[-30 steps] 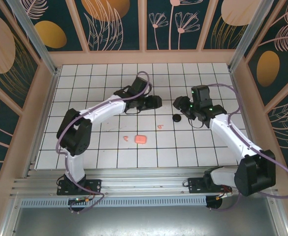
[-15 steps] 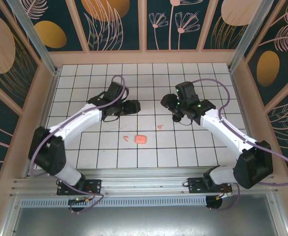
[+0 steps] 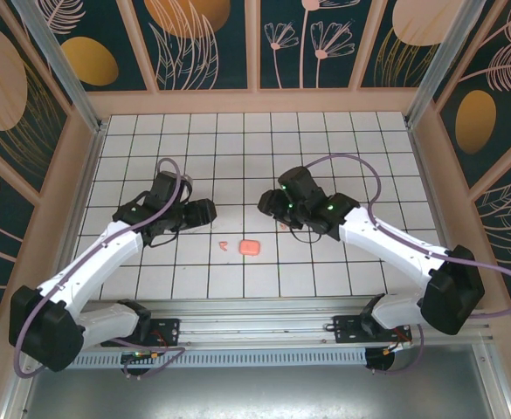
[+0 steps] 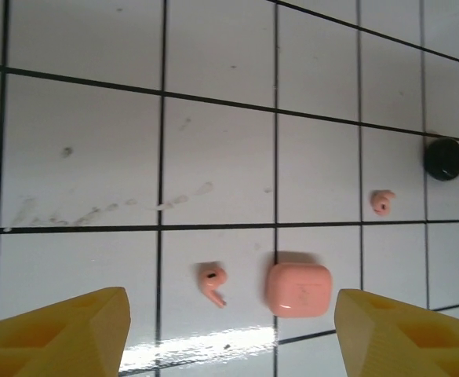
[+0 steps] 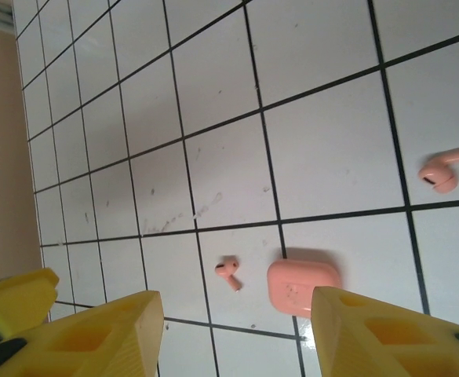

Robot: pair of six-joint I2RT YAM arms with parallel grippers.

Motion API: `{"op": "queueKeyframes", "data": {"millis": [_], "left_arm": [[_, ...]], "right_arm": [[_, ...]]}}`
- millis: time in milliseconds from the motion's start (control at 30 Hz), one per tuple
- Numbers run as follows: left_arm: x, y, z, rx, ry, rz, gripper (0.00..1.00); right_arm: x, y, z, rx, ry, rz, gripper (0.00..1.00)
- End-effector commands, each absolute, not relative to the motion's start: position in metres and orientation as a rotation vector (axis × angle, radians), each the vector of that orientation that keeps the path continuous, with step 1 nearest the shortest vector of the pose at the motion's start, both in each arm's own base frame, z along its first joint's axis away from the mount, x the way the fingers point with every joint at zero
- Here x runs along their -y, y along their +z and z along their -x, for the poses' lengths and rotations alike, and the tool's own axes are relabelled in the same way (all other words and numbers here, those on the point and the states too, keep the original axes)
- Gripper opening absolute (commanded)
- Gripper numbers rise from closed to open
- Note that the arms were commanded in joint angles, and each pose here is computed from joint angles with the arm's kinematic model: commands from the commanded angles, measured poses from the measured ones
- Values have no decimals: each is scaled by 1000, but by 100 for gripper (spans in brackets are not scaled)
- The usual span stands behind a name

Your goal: Insert the wireless bluetooth earbuds into the charging case

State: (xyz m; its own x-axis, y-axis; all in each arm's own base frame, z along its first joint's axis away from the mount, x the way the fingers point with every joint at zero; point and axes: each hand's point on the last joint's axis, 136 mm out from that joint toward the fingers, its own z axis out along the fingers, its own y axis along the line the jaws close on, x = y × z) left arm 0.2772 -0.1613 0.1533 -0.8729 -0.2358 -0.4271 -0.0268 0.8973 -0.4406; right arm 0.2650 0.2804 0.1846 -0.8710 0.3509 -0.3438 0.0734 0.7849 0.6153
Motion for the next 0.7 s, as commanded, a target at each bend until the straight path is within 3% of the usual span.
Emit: {"op": "queueKeyframes", "data": {"millis": [0, 333, 467, 667], "left_arm": [[149, 129, -267, -2680, -506, 179, 67], [183, 113, -271, -2755, -691, 117, 61], [195, 126, -274, -2733, -643, 48, 61], [228, 115, -261, -2782, -626, -40, 63]], "right_arm": [[-284, 192, -271, -2487, 823, -371, 53], [-279, 153, -255, -2636, 736, -376, 53], [-249, 135, -242, -2716, 615, -435, 53], [-202, 143, -236, -2636, 709, -588, 54]]}}
